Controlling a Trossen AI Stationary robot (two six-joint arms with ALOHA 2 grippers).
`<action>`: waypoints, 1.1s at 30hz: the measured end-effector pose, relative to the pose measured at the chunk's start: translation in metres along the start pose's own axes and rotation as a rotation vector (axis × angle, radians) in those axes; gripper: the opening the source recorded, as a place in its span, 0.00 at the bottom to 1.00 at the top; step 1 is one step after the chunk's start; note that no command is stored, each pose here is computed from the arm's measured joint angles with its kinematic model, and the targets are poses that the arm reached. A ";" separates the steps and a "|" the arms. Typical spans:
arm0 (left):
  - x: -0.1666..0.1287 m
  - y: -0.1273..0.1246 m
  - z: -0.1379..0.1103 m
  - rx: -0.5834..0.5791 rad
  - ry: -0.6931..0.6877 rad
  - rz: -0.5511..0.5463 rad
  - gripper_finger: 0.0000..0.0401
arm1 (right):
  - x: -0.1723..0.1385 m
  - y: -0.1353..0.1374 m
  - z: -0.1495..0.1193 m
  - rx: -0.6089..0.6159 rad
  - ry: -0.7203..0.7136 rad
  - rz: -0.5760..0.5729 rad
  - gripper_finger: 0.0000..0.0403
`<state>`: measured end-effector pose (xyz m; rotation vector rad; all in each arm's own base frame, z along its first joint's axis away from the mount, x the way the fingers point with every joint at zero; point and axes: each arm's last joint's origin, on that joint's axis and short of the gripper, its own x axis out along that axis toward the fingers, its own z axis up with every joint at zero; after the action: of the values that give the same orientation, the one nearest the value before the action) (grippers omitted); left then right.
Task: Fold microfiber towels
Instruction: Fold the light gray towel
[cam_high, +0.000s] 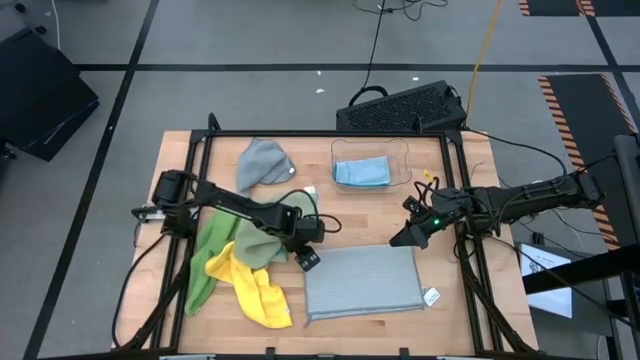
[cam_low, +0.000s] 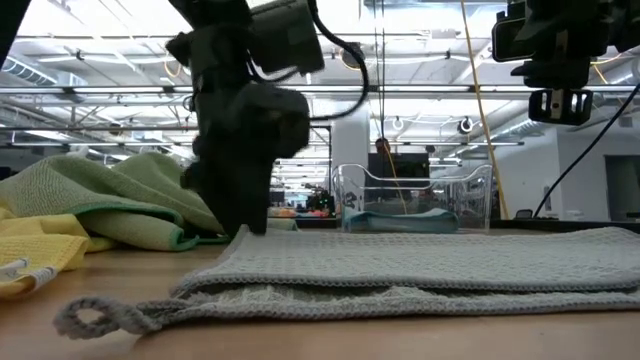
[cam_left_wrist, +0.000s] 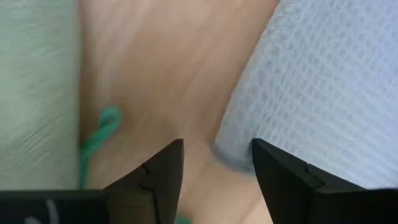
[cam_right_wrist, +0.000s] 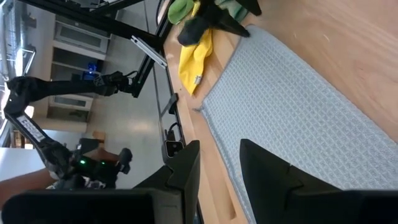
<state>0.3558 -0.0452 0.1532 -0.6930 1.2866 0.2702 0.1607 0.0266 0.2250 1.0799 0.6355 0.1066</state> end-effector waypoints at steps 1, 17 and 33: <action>-0.007 -0.001 0.001 0.001 -0.018 -0.013 0.48 | 0.000 0.000 0.000 0.001 0.000 0.000 0.26; -0.004 0.009 0.008 0.068 0.040 -0.111 0.43 | 0.001 -0.002 -0.001 0.002 0.003 -0.006 0.26; 0.021 -0.015 -0.012 0.367 -0.052 0.005 0.25 | 0.001 -0.003 0.000 0.008 -0.007 -0.013 0.26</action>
<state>0.3605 -0.0675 0.1370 -0.3675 1.2451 0.0515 0.1611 0.0263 0.2221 1.0834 0.6372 0.0894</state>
